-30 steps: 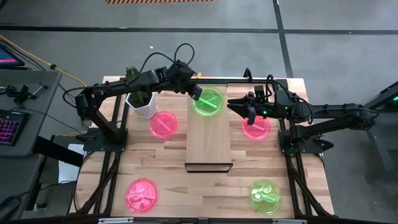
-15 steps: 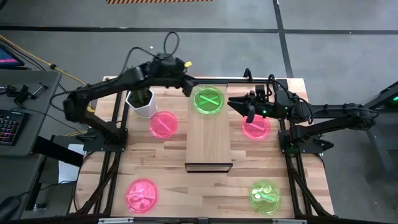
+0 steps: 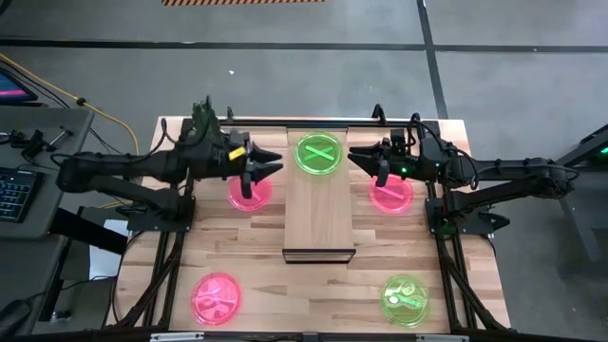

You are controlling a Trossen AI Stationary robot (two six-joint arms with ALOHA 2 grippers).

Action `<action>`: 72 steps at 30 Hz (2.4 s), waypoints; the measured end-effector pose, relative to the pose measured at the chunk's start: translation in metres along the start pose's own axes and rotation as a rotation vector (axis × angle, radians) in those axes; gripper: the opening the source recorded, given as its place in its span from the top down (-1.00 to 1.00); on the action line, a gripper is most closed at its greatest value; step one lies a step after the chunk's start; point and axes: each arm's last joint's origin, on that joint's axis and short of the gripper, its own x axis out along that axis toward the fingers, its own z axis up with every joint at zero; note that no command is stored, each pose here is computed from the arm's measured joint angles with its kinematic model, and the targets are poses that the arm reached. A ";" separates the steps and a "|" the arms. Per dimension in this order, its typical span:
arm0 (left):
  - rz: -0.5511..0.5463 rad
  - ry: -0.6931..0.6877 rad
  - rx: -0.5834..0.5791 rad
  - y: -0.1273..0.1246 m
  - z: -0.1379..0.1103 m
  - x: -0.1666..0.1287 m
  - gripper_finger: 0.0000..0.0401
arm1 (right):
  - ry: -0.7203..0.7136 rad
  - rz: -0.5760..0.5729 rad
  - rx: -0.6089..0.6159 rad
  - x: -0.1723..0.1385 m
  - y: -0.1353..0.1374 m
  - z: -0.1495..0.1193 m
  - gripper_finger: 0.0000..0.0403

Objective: Place and stack plates onto a shelf
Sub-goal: Put the top right pink plate on the shelf

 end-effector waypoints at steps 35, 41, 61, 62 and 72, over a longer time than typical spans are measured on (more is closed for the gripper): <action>0.038 -0.031 -0.026 -0.002 -0.003 -0.007 0.30 | 0.861 -0.988 -0.144 -0.026 -0.074 -0.174 0.18; 0.037 -0.031 -0.027 -0.002 -0.003 -0.007 0.30 | 0.913 -1.055 -0.228 -0.018 -0.088 -0.186 0.18; 0.037 -0.031 -0.027 -0.002 -0.003 -0.007 0.30 | 0.913 -1.163 -0.244 -0.014 -0.100 -0.203 0.83; 0.038 -0.031 -0.026 -0.002 -0.003 -0.007 0.30 | 0.913 -1.168 -0.245 -0.015 -0.101 -0.202 0.91; 0.038 -0.030 -0.009 -0.002 -0.003 -0.007 0.30 | 0.845 -1.151 -0.149 -0.033 -0.085 -0.169 0.99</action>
